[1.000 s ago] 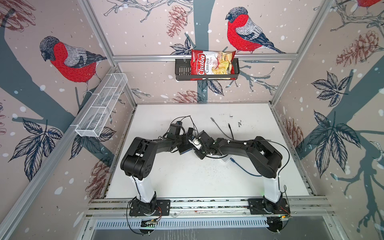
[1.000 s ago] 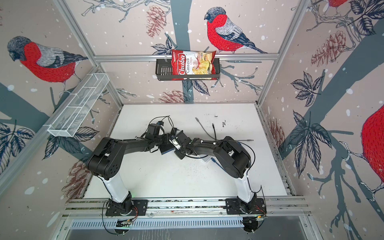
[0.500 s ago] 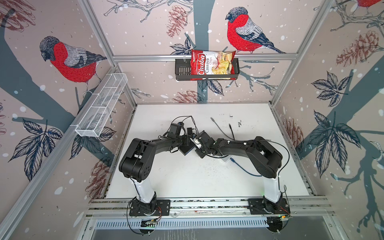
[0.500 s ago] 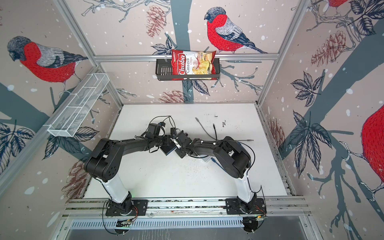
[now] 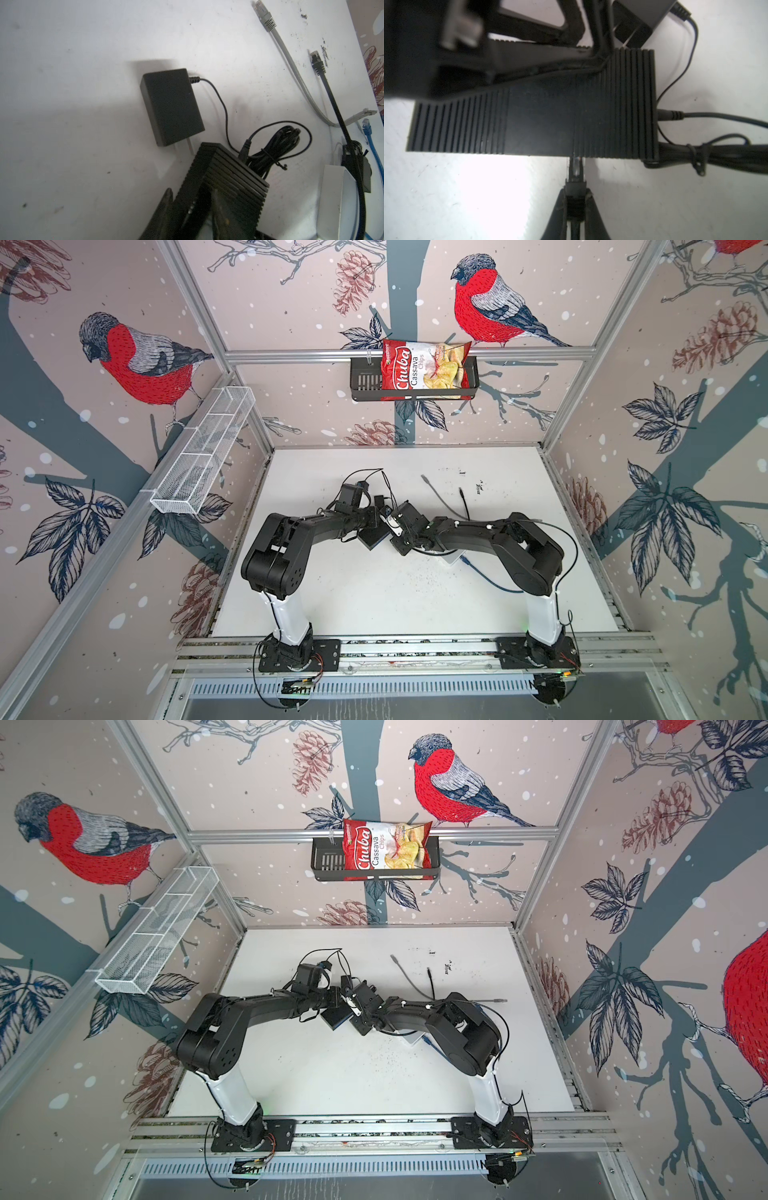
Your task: Insert the plug into the switch port
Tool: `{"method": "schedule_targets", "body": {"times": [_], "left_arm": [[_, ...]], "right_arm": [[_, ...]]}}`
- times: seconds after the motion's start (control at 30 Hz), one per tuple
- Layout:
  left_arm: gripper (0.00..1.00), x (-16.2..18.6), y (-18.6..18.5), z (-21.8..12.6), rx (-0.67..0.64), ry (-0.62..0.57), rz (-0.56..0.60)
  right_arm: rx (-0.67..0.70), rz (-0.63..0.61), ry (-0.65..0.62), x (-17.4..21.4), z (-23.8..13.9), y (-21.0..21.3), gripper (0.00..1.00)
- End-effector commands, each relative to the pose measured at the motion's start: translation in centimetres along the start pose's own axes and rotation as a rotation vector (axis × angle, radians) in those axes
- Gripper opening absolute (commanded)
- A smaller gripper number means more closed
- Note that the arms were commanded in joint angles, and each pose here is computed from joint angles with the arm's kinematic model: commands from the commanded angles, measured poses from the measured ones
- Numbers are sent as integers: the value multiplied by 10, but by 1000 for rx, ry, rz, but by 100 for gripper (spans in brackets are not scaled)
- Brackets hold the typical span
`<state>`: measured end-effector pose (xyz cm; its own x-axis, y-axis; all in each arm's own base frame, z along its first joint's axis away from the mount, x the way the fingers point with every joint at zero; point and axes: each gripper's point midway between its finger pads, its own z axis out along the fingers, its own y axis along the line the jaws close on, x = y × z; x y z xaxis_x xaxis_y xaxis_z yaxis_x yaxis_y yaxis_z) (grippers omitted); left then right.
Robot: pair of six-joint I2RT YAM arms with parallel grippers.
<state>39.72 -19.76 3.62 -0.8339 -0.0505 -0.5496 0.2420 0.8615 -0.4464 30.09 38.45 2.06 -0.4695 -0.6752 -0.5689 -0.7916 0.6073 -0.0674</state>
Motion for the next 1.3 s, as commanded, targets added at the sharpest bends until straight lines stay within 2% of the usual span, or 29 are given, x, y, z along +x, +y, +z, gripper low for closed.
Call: {"method": "schedule_targets", "body": {"times": [0.0,0.5,1.1,1.27], "left_arm": [[31,41,10,4,-19,136,-33],[27,75,-6,13,65,212,-3],[24,92,-24,23,183,264,94],[24,96,-30,25,198,277,124]], "right_arm": [[5,-9,-31,-9,3,0,3],[-17,-37,-91,-38,10,3,3],[-185,-349,-251,-55,10,32,3],[-200,-378,-254,-59,14,34,3]]}}
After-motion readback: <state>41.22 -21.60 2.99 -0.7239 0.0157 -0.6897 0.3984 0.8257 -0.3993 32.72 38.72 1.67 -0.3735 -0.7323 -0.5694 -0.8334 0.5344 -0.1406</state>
